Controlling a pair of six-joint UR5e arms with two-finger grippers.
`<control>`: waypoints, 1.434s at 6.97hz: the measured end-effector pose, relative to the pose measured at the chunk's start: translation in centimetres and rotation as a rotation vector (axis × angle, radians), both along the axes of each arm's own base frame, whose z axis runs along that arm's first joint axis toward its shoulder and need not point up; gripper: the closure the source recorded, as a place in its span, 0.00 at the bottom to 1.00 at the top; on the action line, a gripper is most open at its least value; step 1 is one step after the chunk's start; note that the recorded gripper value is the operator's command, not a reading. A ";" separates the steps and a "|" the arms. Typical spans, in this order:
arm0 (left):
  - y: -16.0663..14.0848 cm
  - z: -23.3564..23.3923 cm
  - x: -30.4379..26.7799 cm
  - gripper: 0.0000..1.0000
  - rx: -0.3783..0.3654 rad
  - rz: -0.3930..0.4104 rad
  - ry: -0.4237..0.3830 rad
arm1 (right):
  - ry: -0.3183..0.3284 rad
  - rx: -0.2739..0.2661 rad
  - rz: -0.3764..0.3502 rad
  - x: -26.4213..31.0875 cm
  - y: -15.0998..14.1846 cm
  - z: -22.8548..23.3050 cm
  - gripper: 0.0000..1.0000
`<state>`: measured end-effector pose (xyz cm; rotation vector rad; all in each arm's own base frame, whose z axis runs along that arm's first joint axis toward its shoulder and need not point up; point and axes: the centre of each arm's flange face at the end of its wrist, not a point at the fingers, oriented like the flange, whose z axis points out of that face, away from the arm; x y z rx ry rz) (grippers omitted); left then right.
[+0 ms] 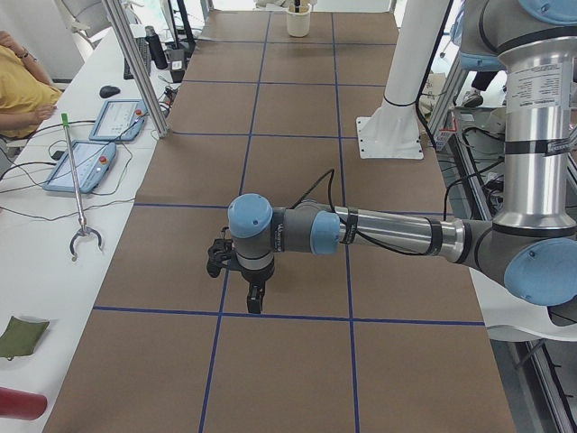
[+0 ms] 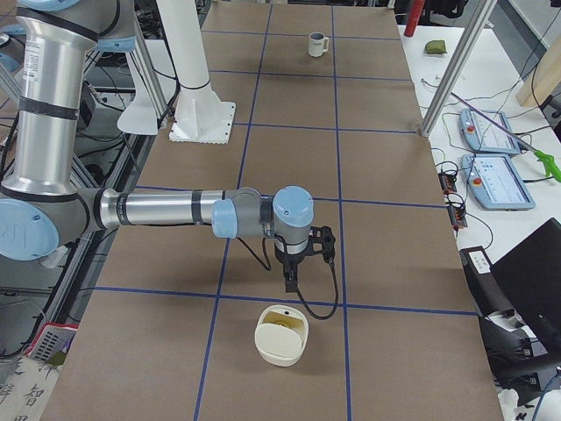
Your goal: Left arm hands cup to right arm to dump lemon
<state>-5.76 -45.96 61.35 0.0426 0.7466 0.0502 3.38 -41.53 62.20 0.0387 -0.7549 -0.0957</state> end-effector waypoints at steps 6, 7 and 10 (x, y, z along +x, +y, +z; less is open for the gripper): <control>0.6 -0.1 -0.3 0.00 0.010 -0.007 -0.013 | 0.001 0.012 -0.003 -0.1 -0.2 -0.3 0.00; 0.7 -0.3 -0.3 0.00 0.012 -0.008 -0.012 | 0.005 0.013 -0.005 -0.2 -0.3 -0.3 0.00; 0.6 -0.4 -0.3 0.00 0.015 -0.009 -0.012 | 0.011 0.013 -0.011 -0.4 -0.4 -0.2 0.00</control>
